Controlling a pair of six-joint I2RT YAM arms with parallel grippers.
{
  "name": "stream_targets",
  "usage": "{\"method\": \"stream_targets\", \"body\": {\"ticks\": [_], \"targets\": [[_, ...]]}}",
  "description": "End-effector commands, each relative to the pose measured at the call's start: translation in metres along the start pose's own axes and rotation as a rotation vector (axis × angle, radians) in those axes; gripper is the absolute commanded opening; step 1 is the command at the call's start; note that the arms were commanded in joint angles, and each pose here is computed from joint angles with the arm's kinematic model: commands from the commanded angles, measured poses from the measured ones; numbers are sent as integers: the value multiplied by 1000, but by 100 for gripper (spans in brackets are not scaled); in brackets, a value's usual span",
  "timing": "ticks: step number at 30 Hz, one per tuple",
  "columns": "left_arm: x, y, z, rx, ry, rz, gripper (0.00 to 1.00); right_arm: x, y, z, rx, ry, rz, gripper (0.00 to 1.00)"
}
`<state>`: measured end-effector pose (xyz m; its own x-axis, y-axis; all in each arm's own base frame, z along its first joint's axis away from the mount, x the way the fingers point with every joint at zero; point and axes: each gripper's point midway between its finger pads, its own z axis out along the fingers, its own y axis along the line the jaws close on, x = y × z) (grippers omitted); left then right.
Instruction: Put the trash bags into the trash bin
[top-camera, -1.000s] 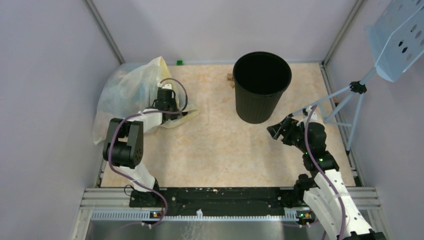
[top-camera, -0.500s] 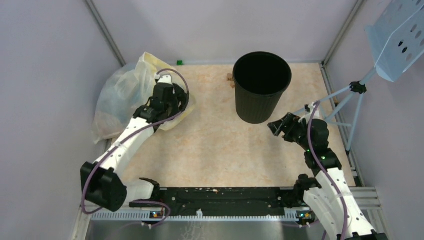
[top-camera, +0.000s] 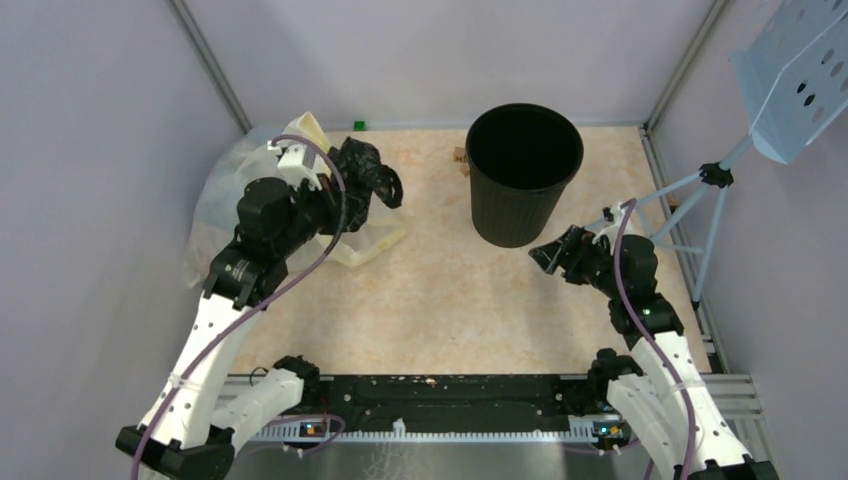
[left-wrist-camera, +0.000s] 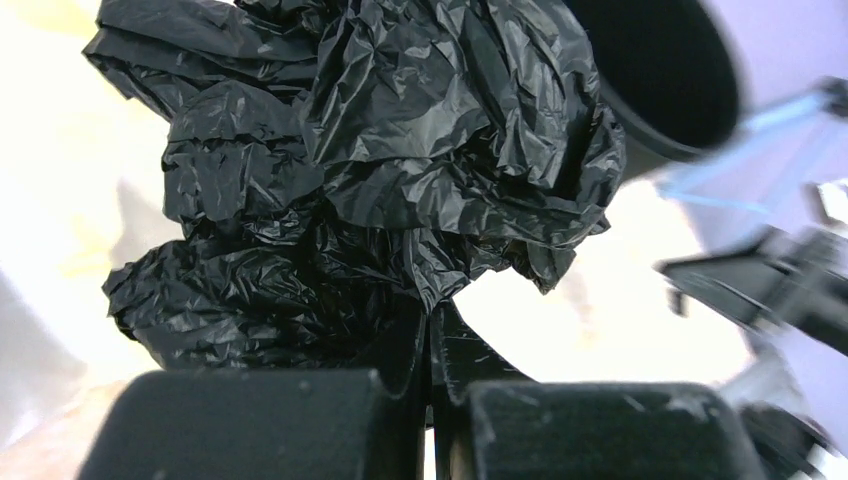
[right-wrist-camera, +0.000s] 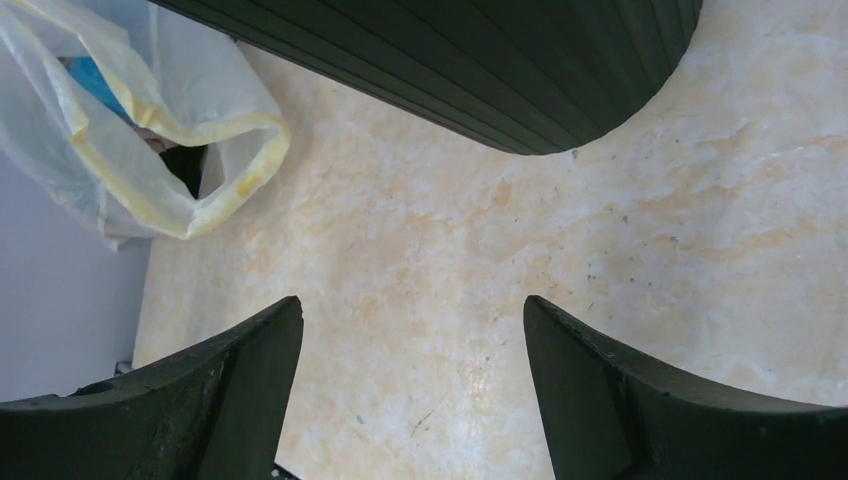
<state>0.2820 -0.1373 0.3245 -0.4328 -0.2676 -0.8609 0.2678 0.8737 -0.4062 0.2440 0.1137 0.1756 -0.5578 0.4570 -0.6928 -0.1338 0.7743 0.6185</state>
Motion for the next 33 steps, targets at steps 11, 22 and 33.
{"method": "stream_targets", "body": {"ticks": [11,22,33], "targets": [[143,-95,16,504,390,-190,0,-34,-19,7,141,-169,107,75],[238,-102,30,451,589,-44,0,-76,-49,46,243,-341,166,60],[261,-74,40,366,591,37,0,-73,17,143,-68,-182,13,53]]}}
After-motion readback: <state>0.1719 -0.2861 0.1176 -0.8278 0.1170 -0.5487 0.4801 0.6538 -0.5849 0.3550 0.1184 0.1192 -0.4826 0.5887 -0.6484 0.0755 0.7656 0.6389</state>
